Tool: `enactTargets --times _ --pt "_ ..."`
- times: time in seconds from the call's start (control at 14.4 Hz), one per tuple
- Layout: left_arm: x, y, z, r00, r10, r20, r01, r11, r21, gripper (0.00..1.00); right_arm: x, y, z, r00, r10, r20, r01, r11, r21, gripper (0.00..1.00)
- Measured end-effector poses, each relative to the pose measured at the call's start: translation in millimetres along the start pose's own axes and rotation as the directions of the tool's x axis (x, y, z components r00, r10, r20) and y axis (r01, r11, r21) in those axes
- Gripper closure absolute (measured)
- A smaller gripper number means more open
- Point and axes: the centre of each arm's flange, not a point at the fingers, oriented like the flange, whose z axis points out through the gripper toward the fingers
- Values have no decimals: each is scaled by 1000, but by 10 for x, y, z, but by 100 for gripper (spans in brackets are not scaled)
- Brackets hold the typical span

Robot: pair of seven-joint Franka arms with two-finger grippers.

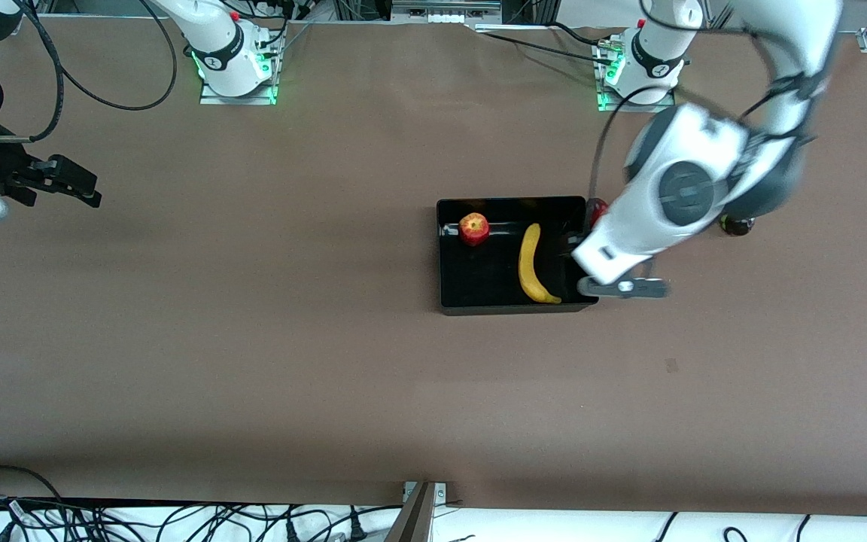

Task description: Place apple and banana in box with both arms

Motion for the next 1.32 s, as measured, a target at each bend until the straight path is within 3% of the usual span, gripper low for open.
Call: enactTargets --times 0.21,0.62,0.97,1.18,1.32 --pt "-95 -1072 -939 999 50 20 -49 998 -43 0 0 3 -1 1000 0 0 0 1000 0 0" --pt "-393 -2284 -1605 973 217 -83 -218 976 -9 0 1 3 -2 1000 1 -1 -1 1000 0 0" --pt "-1239 -2395 -2188 969 178 -173 -182 983 -7 0 1 4 -3 1000 1 -1 -1 1000 0 0" --pt "-1541 -2127 -2183 979 113 -170 -119 993 -26 0 2 4 -3 1000 1 -1 -1 1000 0 0" --pt "-1572 -1770 -2156 982 96 -160 -97 995 -1 0 2 5 -3 1000 1 -1 -1 1000 0 0"
